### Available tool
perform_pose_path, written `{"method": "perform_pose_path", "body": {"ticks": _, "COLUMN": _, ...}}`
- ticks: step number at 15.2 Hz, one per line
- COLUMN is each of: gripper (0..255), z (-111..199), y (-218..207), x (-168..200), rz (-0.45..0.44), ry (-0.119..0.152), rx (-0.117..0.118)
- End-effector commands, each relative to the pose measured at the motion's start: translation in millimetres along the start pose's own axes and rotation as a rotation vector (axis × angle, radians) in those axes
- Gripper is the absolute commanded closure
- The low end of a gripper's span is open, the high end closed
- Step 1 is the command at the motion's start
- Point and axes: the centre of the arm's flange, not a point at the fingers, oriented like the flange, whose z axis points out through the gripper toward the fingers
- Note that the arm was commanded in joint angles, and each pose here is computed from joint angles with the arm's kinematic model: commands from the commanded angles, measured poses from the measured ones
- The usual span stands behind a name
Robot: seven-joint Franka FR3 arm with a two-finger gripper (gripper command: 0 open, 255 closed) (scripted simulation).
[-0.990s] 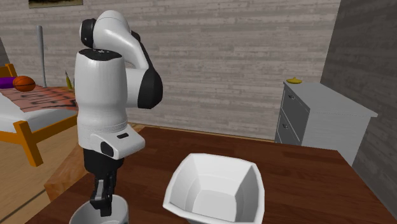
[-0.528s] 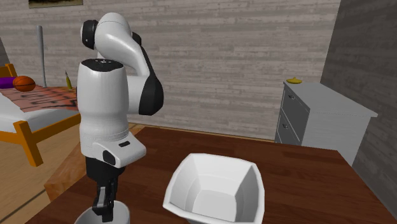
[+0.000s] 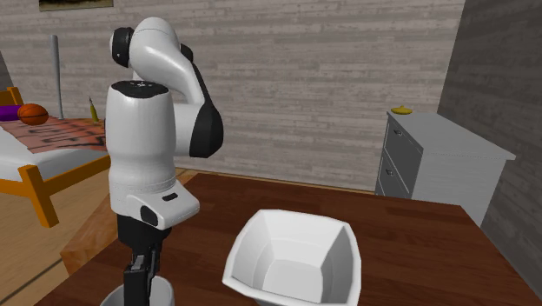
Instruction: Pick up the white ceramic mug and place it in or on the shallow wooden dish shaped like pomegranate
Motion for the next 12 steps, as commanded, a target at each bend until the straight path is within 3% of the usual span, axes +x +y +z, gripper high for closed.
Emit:
{"method": "perform_pose_path", "body": {"ticks": 1, "gripper": 0, "z": -13, "y": 0, "x": 0, "rz": 0.0, "ry": 0.0, "rx": 0.0}}
{"method": "perform_pose_path", "body": {"ticks": 4, "gripper": 0, "z": -50, "y": 0, "x": 0, "rz": 0.0, "ry": 0.0, "rx": 0.0}}
{"method": "perform_pose_path", "body": {"ticks": 12, "gripper": 0, "z": -50, "y": 0, "x": 0, "rz": 0.0, "ry": 0.0, "rx": 0.0}}
